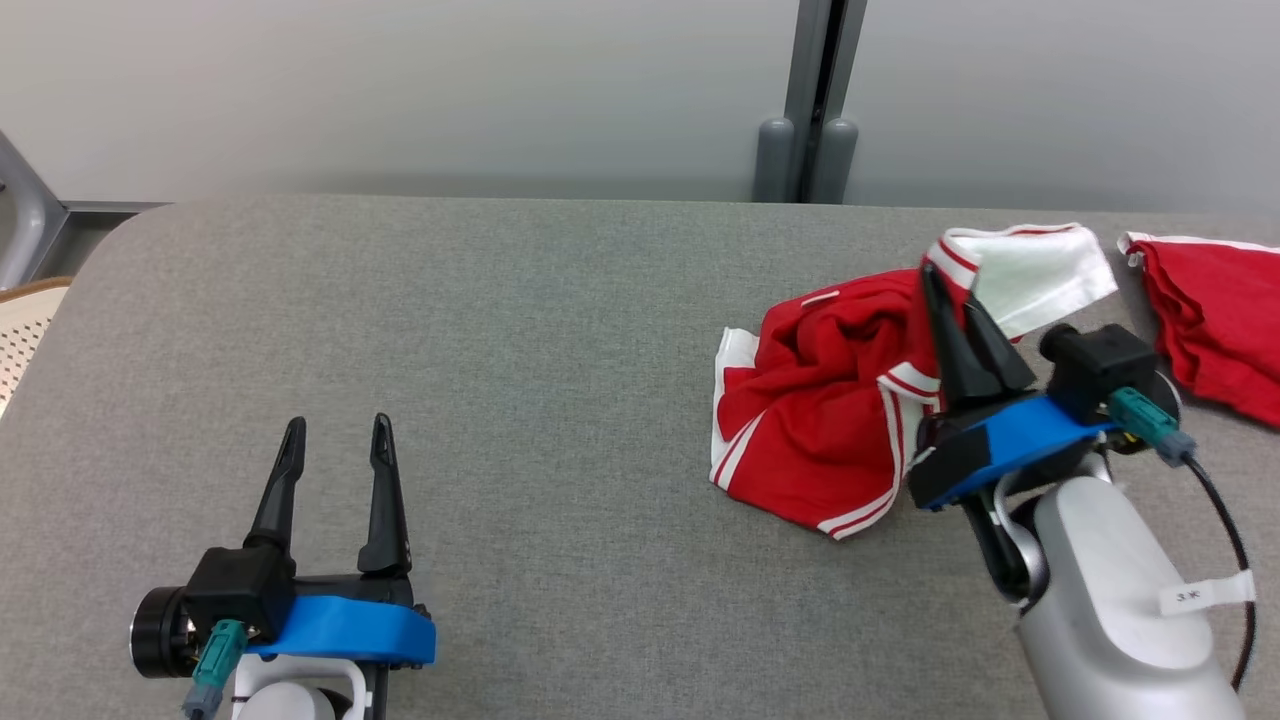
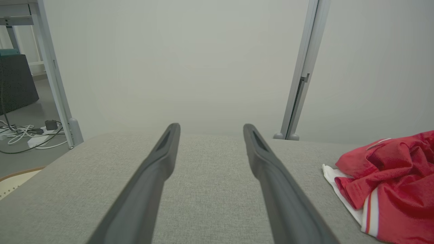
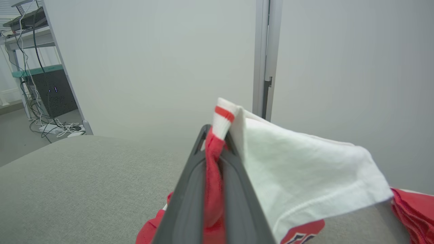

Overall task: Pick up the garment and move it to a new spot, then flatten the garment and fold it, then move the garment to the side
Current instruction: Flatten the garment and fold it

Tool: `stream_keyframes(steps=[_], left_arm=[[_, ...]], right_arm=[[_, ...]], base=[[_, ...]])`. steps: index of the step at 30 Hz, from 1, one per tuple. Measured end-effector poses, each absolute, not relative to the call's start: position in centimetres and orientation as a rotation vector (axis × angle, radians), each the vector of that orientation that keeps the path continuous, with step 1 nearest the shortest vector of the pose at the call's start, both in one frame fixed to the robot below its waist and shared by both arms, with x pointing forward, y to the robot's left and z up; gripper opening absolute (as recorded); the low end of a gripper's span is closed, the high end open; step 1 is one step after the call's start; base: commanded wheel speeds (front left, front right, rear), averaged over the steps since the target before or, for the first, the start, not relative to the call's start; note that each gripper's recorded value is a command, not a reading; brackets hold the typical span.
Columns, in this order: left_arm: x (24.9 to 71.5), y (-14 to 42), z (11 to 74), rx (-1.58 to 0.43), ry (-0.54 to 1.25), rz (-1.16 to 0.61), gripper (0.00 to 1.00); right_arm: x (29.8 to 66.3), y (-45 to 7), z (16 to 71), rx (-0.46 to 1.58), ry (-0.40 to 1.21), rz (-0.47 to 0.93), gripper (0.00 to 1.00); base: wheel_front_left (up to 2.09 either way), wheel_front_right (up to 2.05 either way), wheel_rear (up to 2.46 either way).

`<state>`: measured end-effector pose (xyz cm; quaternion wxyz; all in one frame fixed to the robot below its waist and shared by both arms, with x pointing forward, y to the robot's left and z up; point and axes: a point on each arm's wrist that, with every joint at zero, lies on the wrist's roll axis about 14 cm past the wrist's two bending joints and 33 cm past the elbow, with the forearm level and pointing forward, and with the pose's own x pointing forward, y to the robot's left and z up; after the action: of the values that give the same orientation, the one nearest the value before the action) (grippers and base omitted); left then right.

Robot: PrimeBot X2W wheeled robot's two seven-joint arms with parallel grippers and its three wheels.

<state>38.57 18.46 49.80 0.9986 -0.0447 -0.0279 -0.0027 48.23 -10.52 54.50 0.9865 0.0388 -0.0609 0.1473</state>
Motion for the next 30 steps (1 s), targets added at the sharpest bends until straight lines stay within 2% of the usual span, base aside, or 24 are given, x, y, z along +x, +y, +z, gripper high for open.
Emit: stream_keyframes(steps=[10,17,23,30], left_arm=[[37.7,19.9,50.0,-0.085,-0.063,0.04,1.0],[37.6,20.6,50.2,-0.083,-0.069,0.061,1.0],[37.6,20.8,50.4,-0.083,-0.076,0.069,1.0],[37.7,20.8,50.8,-0.084,-0.088,0.065,1.0]], right_arm=[[47.0,1.4,60.4,0.119,-0.25,0.626,0.0],[43.2,7.8,65.2,0.222,-0.348,0.87,0.0],[39.8,10.6,70.4,0.27,-0.475,1.029,0.0],[38.2,11.0,75.0,0.322,-0.585,1.093,0.0]], base=[[0.0,0.0,0.0],[0.0,0.0,0.0],[0.0,0.0,0.0],[0.0,0.0,0.0]])
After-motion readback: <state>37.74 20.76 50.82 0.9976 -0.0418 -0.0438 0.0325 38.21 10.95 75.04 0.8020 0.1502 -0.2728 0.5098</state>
